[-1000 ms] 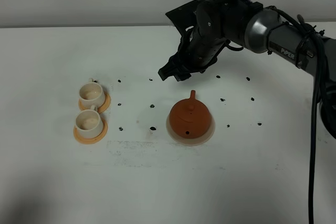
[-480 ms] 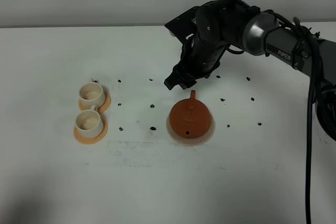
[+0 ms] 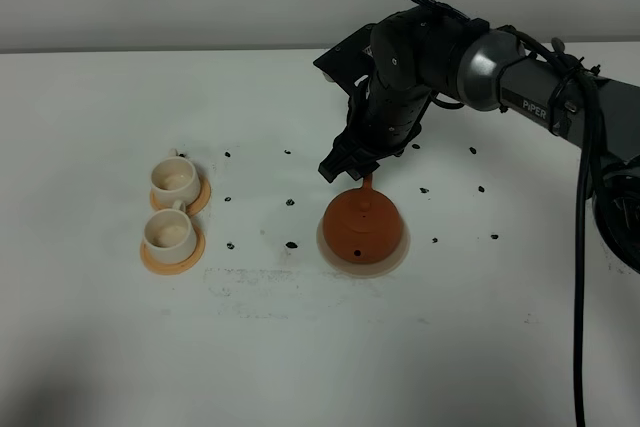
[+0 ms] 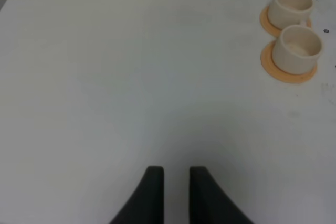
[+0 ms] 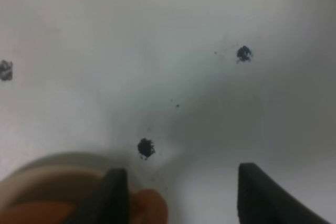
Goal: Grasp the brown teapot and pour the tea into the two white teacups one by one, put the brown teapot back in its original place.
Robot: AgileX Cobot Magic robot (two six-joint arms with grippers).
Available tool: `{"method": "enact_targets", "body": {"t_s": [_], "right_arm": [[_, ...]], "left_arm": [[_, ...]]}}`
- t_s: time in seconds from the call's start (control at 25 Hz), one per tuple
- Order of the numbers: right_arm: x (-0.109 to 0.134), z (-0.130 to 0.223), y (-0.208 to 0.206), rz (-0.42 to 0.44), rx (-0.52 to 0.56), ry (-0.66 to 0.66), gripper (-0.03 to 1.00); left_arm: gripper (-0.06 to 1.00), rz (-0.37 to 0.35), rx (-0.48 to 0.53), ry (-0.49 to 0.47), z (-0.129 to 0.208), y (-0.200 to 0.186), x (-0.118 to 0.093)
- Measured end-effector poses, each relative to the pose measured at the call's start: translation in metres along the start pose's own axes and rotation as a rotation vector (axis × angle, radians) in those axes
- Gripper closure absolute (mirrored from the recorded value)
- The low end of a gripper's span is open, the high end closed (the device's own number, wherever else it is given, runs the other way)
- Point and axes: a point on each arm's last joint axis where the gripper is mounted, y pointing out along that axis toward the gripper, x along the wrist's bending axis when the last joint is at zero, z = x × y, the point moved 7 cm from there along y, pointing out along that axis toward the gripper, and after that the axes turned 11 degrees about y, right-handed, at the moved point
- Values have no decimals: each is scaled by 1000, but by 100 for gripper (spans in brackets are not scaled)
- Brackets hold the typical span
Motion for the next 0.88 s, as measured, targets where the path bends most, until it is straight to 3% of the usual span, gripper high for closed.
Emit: {"method": "enact_targets", "body": {"t_s": [0.88], "right_arm": [[-6,0,-1,40,-60,-35,52]], "left_arm": [[83,0,0,0,0,0,0]]}}
